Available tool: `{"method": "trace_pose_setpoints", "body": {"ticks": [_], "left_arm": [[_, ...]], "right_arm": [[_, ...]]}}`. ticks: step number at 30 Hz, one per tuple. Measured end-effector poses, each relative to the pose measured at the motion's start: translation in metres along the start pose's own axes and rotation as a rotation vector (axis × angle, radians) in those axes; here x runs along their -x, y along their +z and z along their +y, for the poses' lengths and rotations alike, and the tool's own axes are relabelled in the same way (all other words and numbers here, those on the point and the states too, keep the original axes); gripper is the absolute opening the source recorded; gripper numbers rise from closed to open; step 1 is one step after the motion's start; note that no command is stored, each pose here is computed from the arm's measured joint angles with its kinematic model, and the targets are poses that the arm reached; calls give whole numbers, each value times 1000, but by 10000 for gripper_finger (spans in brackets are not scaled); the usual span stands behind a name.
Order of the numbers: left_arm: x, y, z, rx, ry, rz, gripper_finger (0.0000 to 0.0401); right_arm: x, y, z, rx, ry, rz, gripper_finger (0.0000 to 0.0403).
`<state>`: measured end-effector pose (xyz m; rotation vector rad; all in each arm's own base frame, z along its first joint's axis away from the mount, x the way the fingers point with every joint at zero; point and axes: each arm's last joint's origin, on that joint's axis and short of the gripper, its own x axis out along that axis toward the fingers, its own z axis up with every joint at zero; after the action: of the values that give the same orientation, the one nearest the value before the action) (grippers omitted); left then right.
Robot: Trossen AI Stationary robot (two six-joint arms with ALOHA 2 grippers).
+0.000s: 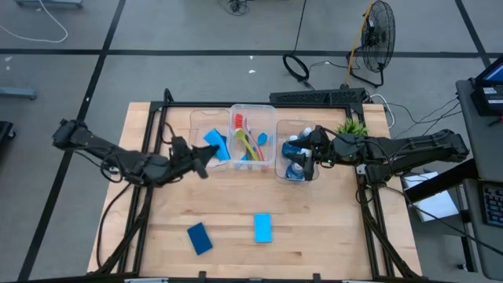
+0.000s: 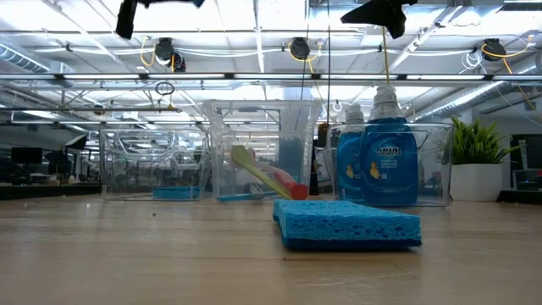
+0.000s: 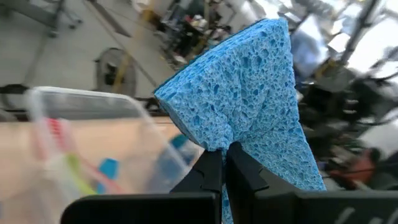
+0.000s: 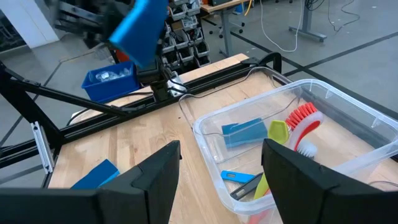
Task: Pick & Place Kitchen Sink Supplies
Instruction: Put the light blue sponge into the left transparent bin
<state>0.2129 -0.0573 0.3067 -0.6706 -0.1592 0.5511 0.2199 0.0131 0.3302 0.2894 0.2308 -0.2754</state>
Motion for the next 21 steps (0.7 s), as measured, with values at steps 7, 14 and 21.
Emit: {"method": "trace_pose_setpoints", "body": {"ticks": [7, 14, 21], "left_arm": [[-8, 13, 30, -6, 149, 46, 2], [-25, 20, 56, -41, 341, 242, 2], [-40, 46, 69, -126, 621, 443, 2]], "right_arm": [[0, 0, 0, 0, 0, 0, 212], [0, 0, 0, 0, -2, -1, 212], [0, 0, 0, 0, -3, -1, 212]]}}
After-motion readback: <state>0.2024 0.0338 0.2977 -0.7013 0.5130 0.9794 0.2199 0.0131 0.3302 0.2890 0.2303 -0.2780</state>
